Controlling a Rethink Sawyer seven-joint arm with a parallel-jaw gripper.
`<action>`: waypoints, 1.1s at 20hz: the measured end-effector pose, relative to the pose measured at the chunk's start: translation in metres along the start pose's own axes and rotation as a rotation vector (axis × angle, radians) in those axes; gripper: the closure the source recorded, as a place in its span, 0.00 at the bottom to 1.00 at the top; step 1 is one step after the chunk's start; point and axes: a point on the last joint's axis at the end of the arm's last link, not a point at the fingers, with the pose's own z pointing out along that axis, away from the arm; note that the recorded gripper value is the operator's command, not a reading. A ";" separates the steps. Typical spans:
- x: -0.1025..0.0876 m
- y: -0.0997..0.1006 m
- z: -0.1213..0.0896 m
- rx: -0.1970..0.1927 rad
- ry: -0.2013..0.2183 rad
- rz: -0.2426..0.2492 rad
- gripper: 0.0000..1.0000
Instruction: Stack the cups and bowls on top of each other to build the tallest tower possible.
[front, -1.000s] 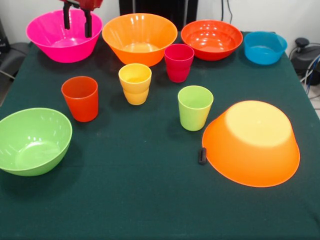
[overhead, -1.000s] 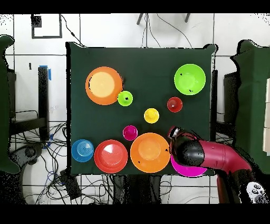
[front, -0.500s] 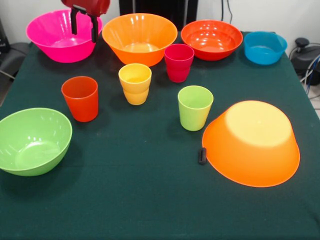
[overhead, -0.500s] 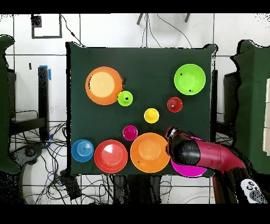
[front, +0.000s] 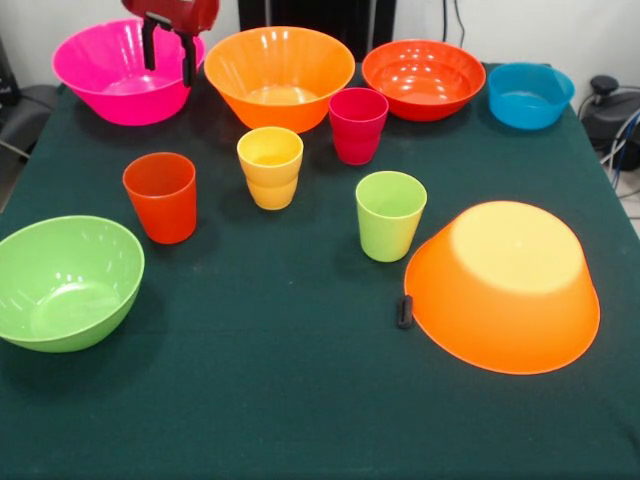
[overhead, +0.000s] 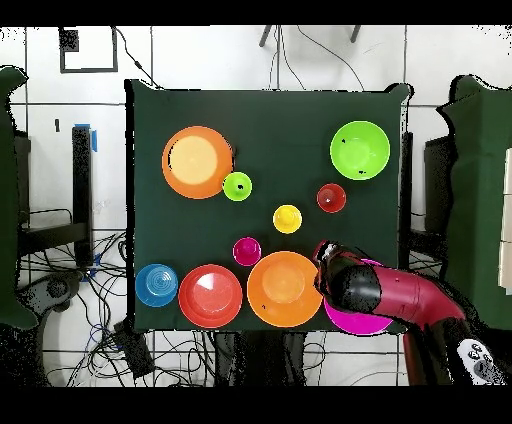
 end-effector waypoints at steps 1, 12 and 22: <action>0.001 0.000 0.002 0.000 0.003 0.001 0.00; 0.000 -0.001 0.023 -0.019 -0.019 0.009 0.00; 0.002 0.001 0.034 -0.029 -0.016 0.011 0.00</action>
